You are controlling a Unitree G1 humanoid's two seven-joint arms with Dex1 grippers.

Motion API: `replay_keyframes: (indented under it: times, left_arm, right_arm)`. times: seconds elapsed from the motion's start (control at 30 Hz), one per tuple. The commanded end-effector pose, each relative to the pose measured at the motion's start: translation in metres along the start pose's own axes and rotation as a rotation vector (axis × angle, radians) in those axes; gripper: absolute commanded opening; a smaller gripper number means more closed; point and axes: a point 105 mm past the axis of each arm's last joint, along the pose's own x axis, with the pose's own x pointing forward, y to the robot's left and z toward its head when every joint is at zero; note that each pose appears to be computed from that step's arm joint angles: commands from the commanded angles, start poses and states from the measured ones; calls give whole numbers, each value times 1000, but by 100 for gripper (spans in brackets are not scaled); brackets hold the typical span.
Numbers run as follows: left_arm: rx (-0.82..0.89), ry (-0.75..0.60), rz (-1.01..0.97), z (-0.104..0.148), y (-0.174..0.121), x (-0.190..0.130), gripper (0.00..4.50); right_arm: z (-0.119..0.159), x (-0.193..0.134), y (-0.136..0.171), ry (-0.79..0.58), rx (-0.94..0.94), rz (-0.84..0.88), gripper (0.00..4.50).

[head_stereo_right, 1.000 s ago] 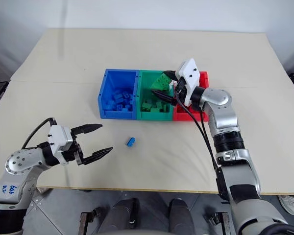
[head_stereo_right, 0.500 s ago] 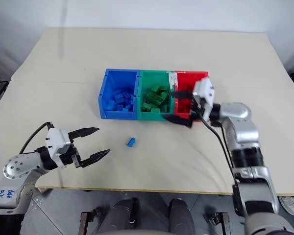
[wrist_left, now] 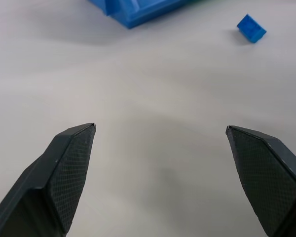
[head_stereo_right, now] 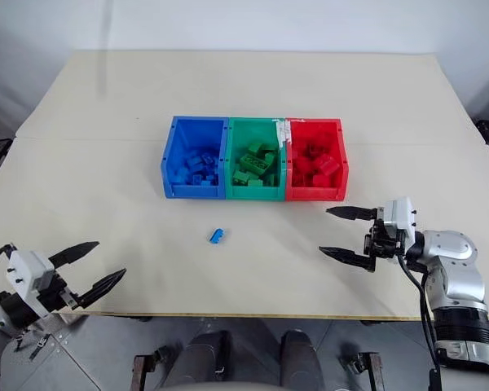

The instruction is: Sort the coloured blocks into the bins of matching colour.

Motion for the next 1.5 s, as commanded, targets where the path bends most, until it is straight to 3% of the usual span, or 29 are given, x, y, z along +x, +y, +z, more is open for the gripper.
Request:
replay_keyframes:
  times: [0.03, 0.23, 0.4, 0.5, 0.83, 0.97, 1.3, 1.33, 1.5]
  left_arm:
    - [37, -72, -70, 22, -13, 18, 450]
    - [35, -108, -119, 38, -29, 67, 450]
    - [-2, -129, -186, 54, -66, 101, 450]
    - [-34, -104, -220, 53, -84, 112, 450]
    - [-14, 8, -149, 35, -90, 153, 450]
    - [-25, 10, -182, 32, -97, 155, 364]
    - [-63, -81, -160, 43, -97, 160, 47]
    - [-62, -119, -160, 48, -95, 159, 31]
    - [6, -290, -115, 79, -72, 152, 31]
  right_arm:
    - [23, 10, 7, -78, -59, 44, 449]
    - [34, 24, 22, -125, -96, 103, 449]
    - [37, 22, 25, -130, -85, 95, 449]
    - [42, 22, 29, -150, -87, 97, 449]
    - [43, 30, 37, -149, -99, 106, 449]
    - [42, 31, 36, -143, -105, 99, 450]
    - [31, 30, 29, -125, -103, 70, 450]
    - [29, 29, 28, -122, -101, 64, 450]
    - [20, 18, 21, -95, -90, 9, 450]
